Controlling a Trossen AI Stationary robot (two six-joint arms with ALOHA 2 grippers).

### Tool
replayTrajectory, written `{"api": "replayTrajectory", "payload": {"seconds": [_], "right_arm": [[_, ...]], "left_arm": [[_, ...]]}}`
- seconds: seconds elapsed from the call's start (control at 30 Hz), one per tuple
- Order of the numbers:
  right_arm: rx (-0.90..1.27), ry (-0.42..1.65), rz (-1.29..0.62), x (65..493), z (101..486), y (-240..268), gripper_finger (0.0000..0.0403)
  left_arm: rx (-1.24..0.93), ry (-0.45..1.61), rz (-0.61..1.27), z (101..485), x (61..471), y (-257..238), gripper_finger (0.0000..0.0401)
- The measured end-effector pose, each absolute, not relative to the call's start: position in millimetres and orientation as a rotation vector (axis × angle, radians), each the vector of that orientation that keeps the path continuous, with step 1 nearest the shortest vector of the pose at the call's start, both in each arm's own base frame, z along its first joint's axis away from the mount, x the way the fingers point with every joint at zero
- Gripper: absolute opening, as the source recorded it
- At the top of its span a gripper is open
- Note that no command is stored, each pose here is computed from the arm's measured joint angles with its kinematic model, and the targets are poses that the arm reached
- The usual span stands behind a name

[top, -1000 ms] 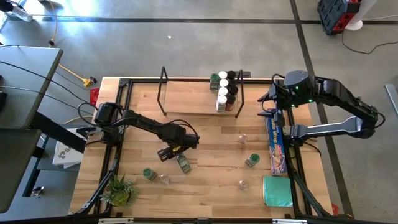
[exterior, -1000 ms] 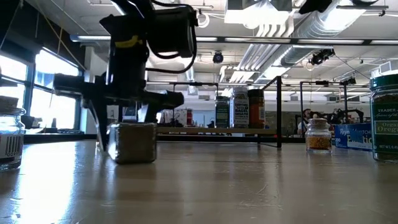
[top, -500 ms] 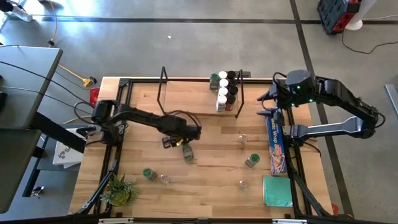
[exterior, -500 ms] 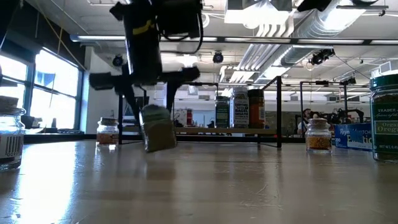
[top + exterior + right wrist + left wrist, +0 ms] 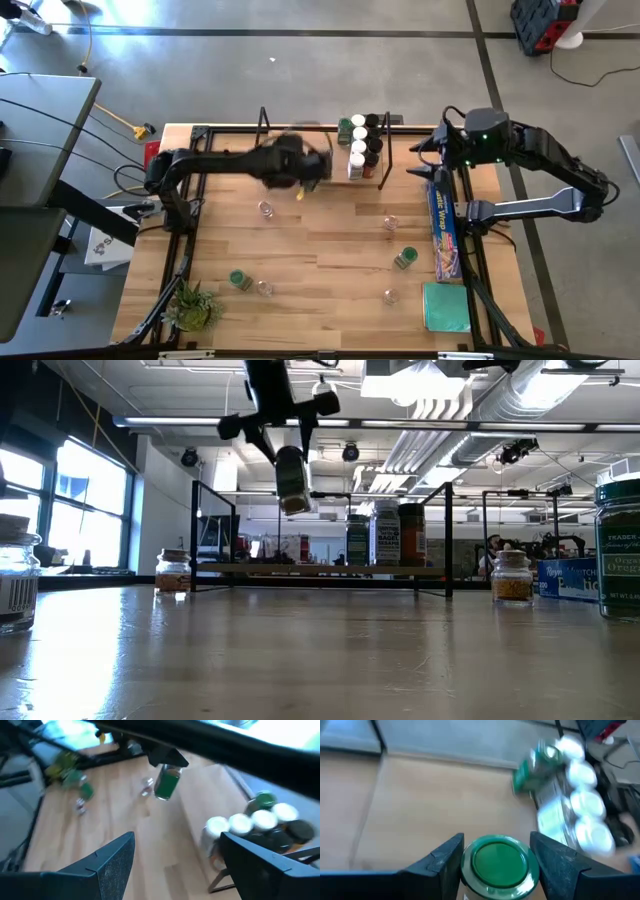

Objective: Shelf spices
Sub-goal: Put the green seasoning bottle on the shelf aligned with the other green seasoning bottle

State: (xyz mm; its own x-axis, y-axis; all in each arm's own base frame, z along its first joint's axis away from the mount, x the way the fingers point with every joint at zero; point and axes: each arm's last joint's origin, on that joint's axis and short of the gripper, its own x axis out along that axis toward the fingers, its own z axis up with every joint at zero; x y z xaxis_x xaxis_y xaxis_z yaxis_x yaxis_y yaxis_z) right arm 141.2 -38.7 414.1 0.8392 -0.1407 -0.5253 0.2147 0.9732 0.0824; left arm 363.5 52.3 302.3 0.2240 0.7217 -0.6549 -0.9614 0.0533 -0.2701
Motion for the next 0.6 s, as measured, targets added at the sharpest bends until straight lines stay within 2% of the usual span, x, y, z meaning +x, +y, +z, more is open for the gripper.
{"api": "replayTrajectory", "payload": {"seconds": [0.27,0.6], "right_arm": [[0.227,0.442,-0.331,146.0,421.1,-43.6,0.0286],[0.293,0.419,-0.464,151.2,420.2,-48.5,0.0286]], "left_arm": [[-0.57,0.374,1.204,296.7,389.8,128.3,0.0198],[-0.406,0.406,1.139,268.7,415.2,150.2,0.02]]}}
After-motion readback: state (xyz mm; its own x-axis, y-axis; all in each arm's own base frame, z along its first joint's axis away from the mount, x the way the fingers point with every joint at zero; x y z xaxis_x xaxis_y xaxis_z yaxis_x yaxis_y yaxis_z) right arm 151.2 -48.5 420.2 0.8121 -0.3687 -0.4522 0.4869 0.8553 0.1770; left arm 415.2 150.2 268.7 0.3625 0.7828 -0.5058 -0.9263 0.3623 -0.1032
